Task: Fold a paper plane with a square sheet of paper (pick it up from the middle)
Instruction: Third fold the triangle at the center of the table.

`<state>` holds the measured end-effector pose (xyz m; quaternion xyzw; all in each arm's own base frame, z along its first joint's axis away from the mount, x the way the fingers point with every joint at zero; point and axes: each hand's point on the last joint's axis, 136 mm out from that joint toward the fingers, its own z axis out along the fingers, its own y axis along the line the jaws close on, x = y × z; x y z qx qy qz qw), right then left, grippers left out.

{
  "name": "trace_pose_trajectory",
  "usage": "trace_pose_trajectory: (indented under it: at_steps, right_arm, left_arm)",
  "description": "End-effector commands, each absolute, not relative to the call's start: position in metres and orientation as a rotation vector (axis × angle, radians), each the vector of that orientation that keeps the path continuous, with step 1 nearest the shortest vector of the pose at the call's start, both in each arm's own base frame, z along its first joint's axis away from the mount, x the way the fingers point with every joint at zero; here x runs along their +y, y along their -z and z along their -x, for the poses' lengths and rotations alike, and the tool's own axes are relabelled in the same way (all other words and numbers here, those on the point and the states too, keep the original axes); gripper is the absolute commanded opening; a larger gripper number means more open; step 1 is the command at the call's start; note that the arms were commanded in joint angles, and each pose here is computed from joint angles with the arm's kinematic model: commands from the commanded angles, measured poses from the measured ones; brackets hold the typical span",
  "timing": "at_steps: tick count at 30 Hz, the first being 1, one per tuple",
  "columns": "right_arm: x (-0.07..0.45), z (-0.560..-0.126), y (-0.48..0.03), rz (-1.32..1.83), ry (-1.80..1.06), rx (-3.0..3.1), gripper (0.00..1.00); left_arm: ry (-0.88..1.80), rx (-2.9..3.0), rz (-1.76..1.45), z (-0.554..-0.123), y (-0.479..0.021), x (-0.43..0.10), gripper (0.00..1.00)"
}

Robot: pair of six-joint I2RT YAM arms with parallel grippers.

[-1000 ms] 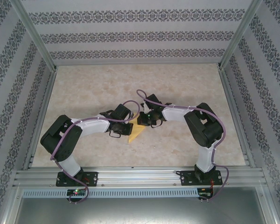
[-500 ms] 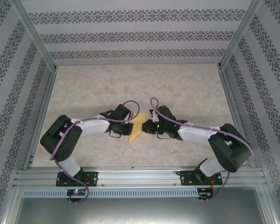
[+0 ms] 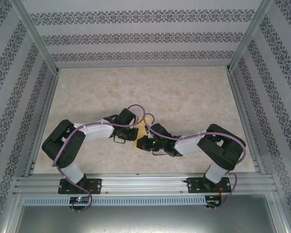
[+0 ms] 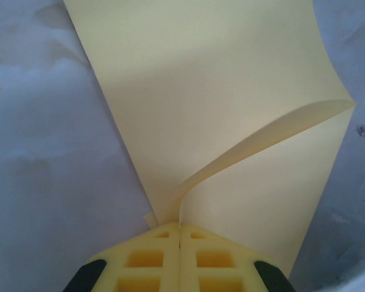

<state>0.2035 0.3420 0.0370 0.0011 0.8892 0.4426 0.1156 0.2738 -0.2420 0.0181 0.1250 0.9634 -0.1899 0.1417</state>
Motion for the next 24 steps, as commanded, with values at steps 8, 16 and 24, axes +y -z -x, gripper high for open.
trace_pose_trajectory:
  at_steps: [8,16,24]
  right_arm:
    - [0.355,-0.208,-0.033,-0.028,-1.312,2.602,0.00]
    - [0.346,-0.200,-0.001,-0.085,-1.223,2.713,0.00]
    - [0.355,-0.200,-0.039,0.000,-1.323,2.617,0.01]
  left_arm:
    - [0.527,2.841,-0.364,-0.260,-0.005,-0.236,0.00]
    - [0.530,2.843,-0.361,-0.260,-0.004,-0.236,0.00]
    - [0.533,2.849,-0.363,-0.259,-0.003,-0.236,0.00]
